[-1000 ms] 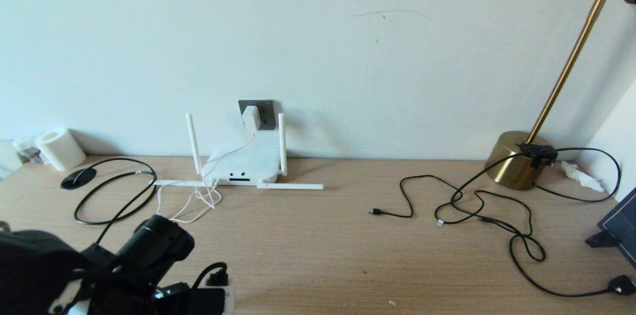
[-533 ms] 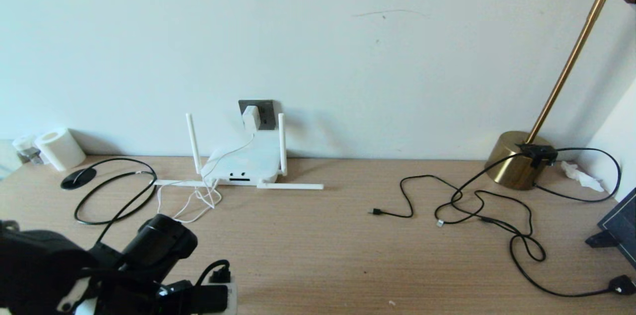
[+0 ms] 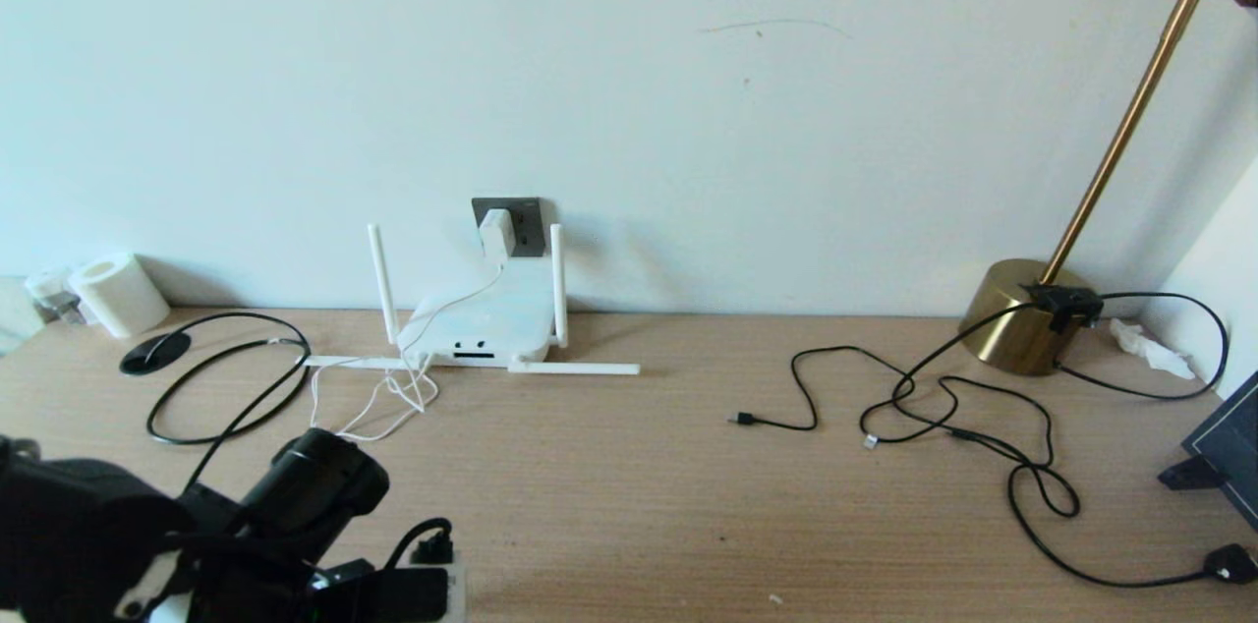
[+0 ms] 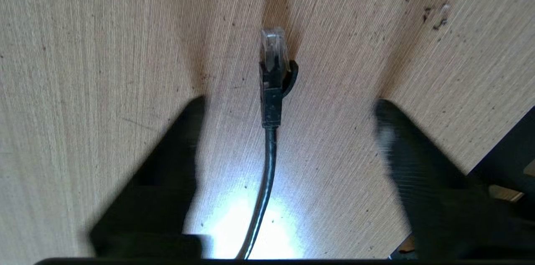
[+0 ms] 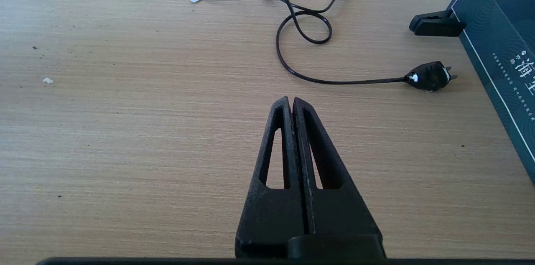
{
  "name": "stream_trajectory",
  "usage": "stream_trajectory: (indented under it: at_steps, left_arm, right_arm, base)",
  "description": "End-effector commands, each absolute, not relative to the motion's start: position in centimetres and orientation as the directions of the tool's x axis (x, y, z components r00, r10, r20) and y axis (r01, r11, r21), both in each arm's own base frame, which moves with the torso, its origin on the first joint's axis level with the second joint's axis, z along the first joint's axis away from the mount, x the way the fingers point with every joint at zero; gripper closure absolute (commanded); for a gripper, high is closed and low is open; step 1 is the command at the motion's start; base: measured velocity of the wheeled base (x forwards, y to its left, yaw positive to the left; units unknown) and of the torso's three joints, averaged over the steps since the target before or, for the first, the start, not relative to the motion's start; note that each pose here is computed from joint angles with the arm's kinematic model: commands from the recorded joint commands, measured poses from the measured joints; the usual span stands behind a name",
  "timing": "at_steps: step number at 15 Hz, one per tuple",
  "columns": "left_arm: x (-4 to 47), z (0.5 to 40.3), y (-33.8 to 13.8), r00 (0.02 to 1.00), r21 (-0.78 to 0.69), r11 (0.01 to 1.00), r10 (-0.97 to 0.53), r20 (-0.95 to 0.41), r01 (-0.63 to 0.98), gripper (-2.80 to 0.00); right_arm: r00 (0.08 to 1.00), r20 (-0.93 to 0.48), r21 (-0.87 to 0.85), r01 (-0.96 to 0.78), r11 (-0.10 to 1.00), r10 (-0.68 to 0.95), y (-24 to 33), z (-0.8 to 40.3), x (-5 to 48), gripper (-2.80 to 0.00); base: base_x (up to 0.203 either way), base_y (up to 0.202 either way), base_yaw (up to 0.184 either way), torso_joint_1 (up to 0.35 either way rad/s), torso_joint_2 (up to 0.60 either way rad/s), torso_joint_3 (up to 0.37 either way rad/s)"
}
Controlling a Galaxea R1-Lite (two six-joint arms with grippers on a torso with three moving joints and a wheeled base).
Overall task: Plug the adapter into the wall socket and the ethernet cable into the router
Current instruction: Pick up cable
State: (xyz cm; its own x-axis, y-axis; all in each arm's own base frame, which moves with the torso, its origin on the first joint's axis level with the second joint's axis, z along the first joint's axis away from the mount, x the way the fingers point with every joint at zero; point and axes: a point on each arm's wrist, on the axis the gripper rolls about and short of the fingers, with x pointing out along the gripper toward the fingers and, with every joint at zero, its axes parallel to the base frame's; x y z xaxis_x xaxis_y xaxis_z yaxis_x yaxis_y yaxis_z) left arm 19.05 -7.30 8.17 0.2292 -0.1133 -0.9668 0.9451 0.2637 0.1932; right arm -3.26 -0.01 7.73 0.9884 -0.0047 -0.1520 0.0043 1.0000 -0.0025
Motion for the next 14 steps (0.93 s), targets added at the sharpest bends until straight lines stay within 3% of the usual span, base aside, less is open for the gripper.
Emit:
stream_trajectory:
  at_steps: [1,9,14]
  left_arm:
    - [19.0,8.0,-7.2,0.224,0.189,0.264,-0.110,-0.968,0.946,0.00]
    - [18.5,7.9,-6.8,0.224,0.189,0.269,-0.106,-0.969,0.945,0.00]
    - [18.3,10.6,-6.8,0.434,0.371,0.292,-0.188,-0.881,0.881,0.00]
  right_arm:
    - [0.988,-0.153,-0.002,0.004,1.000,-0.005,0.0,7.7,-3.3,0.00]
    - [0.988,-0.153,-0.004,0.004,1.000,-0.005,0.0,7.7,-3.3,0.00]
    - [0.988,-0.154,-0.004,0.004,1.000,-0.005,0.0,7.7,-3.3,0.00]
  base:
    - [0.000,0.000,0.000,0.000,0.00,0.000]
    - [0.000,0.000,0.000,0.000,0.00,0.000]
    - [0.000,0.000,0.000,0.000,0.00,0.000]
